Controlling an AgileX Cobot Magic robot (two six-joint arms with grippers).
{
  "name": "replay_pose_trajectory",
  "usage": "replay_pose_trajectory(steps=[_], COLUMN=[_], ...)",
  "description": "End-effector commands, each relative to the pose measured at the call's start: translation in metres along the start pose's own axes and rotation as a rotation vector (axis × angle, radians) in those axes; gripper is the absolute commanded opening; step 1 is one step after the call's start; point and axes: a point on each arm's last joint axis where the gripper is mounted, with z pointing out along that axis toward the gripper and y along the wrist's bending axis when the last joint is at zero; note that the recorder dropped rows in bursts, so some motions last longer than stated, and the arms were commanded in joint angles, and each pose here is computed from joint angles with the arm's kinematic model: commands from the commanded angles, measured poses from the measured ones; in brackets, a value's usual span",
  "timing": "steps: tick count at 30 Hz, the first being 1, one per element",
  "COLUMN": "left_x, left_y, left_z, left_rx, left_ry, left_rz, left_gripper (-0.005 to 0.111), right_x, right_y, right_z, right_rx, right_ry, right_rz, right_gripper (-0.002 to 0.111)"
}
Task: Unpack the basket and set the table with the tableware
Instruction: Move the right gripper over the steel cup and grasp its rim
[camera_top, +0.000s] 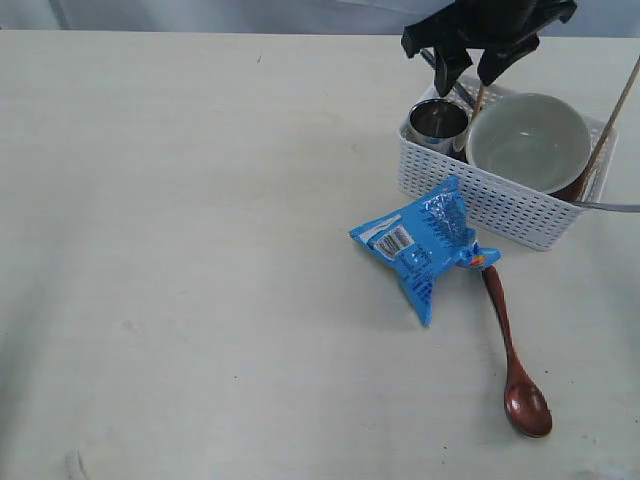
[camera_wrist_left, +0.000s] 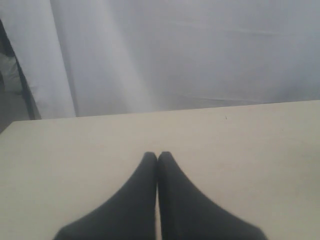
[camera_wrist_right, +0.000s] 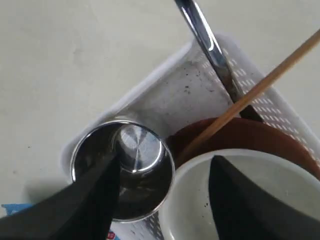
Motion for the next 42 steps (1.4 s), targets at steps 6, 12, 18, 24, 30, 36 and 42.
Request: replay_pose_trajectory(steps=[6, 12, 18, 24, 30, 36, 42], left_x=[0.001, 0.001, 0.001, 0.001, 0.001, 0.001, 0.001], left_y=[0.000, 0.000, 0.000, 0.000, 0.000, 0.000, 0.000], left_z=[0.000, 0.000, 0.000, 0.000, 0.000, 0.000, 0.000], left_rx=[-0.003, -0.003, -0.003, -0.003, -0.003, -0.003, -0.003], left_ry=[0.000, 0.000, 0.000, 0.000, 0.000, 0.000, 0.000], left_rz=[-0.008, -0.008, -0.008, -0.008, -0.008, -0.008, -0.008], left_gripper=[0.000, 0.000, 0.000, 0.000, 0.000, 0.000, 0.000], right_x=[-0.001, -0.002, -0.002, -0.002, -0.002, -0.002, -0.002], right_y=[-0.001, 0.000, 0.000, 0.000, 0.000, 0.000, 0.000], right_z=[0.028, 0.036, 0.041, 0.041, 0.041, 0.041, 0.041], right_rx=[0.014, 0.014, 0.011, 0.011, 0.011, 0.011, 0.007], right_ry=[0.072, 0.075, 0.085, 0.082, 0.084, 0.084, 0.084], right_rz=[-0.035, -0.036, -0.035, -0.035, -0.032, -0.032, -0.030], right_gripper=[0.052, 0.040, 0.034, 0.031, 0.007, 0.000, 0.000])
